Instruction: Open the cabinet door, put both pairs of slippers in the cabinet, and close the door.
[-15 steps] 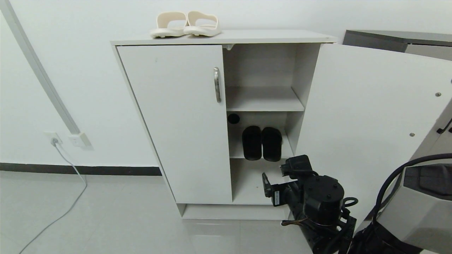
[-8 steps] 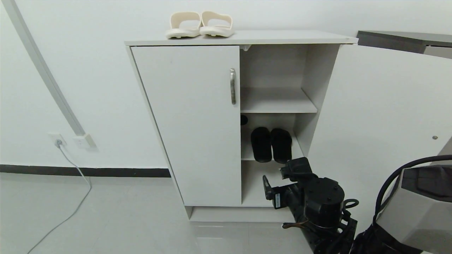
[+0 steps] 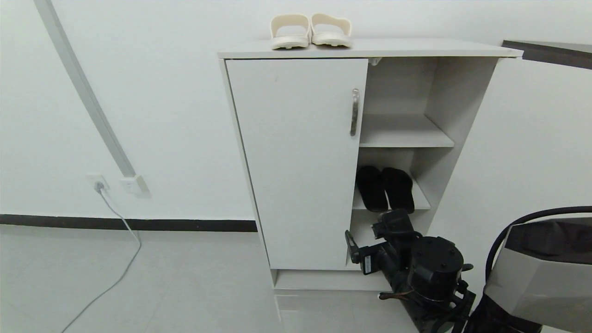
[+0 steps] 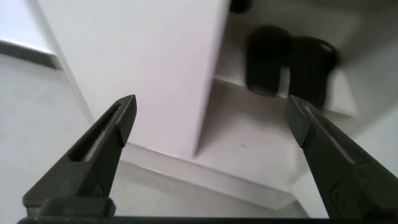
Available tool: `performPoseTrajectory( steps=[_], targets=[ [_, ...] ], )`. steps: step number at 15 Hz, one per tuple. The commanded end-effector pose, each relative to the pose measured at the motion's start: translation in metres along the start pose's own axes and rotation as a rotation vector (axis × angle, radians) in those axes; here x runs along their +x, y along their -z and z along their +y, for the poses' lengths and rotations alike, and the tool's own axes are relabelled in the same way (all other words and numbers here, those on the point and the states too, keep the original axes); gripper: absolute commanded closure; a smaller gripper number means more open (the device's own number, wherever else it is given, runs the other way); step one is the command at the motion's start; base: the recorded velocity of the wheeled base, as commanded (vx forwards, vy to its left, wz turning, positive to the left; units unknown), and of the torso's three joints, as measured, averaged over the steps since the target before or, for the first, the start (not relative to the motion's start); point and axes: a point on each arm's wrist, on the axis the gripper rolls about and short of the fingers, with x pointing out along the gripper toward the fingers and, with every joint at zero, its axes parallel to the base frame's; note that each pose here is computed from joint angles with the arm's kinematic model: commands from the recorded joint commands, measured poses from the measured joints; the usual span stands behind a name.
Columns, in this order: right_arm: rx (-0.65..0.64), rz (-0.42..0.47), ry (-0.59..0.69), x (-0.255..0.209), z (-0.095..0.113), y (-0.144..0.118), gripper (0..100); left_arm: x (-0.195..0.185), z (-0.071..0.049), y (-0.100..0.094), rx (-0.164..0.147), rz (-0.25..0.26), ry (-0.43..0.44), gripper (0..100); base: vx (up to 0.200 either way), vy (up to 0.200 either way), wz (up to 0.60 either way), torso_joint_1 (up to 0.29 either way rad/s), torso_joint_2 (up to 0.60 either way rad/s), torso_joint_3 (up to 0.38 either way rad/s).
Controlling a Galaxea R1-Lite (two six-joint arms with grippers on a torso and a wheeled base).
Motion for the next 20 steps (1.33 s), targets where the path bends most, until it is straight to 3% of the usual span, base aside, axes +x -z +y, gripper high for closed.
performPoseTrajectory(
  steps=[1, 20],
  targets=[
    [-0.012, 0.022, -0.009, 0.0, -0.001, 0.006, 0, 0.0, 0.0, 0.0, 0.0, 0.001, 0.0, 100, 0.0, 0.2, 0.0, -0.002, 0.0, 0.002],
    [-0.022, 0.038, 0.001, 0.006, -0.002, 0.015, 0, 0.0, 0.0, 0.0, 0.0, 0.001, 0.0, 100, 0.0, 0.011, 0.0, 0.0, 0.0, 0.0]
  ],
)
